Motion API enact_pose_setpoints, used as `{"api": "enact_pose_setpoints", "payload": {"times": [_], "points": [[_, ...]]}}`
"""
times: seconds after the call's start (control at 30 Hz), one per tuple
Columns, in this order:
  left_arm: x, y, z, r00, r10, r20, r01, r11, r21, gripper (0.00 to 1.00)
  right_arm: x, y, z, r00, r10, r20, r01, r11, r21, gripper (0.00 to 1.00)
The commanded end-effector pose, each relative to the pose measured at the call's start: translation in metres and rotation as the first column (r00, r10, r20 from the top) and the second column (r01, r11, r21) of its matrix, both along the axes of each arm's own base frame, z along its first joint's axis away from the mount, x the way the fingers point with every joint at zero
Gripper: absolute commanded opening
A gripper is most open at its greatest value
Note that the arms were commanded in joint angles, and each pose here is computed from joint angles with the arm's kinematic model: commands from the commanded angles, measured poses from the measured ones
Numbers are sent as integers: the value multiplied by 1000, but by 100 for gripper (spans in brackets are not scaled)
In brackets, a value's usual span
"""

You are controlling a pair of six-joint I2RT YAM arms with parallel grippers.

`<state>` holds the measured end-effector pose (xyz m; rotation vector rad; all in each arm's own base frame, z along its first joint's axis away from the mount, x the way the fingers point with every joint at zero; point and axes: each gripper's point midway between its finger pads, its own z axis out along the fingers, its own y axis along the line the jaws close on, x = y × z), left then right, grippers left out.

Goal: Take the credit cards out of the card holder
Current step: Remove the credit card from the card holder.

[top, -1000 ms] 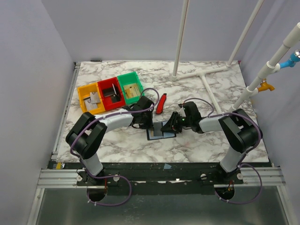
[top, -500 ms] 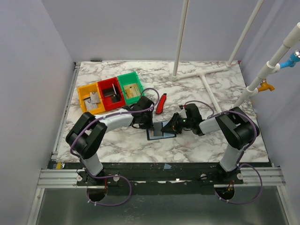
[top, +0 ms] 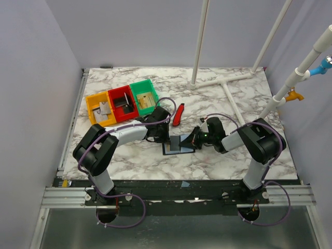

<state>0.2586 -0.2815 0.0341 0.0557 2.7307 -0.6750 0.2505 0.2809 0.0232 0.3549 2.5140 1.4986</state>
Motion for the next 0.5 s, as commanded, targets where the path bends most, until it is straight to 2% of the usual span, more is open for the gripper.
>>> {"api": "enact_pose_setpoints", "payload": {"times": [0.0,0.47], "points": [[-10,3,-11,999,-6,-41,7,999,35,0,-2,1,4,1000,12,12,-13,999,43,1],[-10,16,-17,998,20,-54,-17,998,67,0,-1,-15,-5,999,-11,37,12,1000,-27,1]]}}
